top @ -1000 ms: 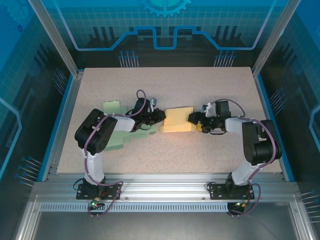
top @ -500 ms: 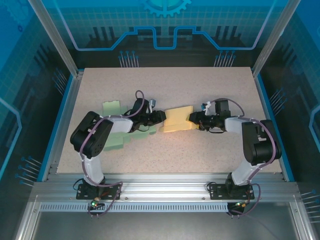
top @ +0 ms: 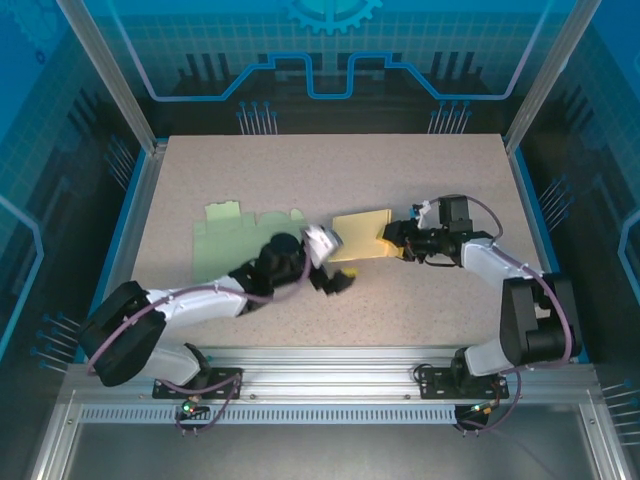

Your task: Fold the paper box

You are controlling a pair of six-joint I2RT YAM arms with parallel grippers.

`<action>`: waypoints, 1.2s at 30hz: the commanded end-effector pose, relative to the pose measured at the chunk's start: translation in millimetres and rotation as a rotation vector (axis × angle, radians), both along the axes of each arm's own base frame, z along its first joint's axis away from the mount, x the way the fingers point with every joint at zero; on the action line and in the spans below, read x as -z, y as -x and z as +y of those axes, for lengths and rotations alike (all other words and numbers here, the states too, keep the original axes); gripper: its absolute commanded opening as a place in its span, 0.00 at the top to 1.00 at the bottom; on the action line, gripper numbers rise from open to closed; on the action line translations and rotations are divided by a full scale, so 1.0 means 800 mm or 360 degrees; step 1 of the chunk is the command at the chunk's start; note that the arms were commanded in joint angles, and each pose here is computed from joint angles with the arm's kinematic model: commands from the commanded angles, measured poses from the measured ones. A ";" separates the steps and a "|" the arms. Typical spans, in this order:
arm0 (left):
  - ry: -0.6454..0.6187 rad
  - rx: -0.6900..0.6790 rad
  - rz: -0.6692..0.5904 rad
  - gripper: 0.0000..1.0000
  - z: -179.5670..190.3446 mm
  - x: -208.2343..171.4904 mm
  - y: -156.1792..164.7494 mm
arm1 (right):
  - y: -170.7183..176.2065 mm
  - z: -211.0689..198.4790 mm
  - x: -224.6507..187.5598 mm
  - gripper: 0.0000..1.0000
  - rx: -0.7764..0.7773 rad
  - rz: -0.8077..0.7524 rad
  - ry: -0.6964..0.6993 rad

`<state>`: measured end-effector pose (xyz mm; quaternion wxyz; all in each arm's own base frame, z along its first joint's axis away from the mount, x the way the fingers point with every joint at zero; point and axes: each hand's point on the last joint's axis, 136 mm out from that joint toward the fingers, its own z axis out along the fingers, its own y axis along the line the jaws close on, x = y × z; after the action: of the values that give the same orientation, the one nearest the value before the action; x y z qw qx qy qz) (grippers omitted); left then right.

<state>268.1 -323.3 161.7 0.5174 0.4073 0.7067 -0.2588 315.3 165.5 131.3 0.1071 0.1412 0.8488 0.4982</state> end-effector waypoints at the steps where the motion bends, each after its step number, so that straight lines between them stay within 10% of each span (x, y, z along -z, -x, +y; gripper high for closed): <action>1: -0.0377 -0.0091 -0.0553 0.01 0.017 -0.004 -0.027 | 0.023 -0.001 -0.016 0.58 -0.0016 0.0084 -0.0032; 15: -0.0801 -0.0442 -0.0984 0.03 -0.014 -0.002 -0.079 | 0.047 -0.006 -0.036 0.57 0.0017 0.0044 -0.0015; 25: -0.0766 -0.0494 -0.1026 0.37 -0.012 -0.019 -0.080 | 0.047 -0.007 -0.019 0.53 0.0012 0.0107 -0.0021; 36: -0.0882 -0.0316 -0.0899 0.60 -0.004 -0.001 -0.058 | 0.040 -0.037 -0.020 0.15 0.0108 0.0094 -0.0020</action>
<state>314.2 -330.5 138.1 0.5717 0.5359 0.6083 0.1261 290.8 147.9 154.5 0.1099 0.1650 0.8434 0.4994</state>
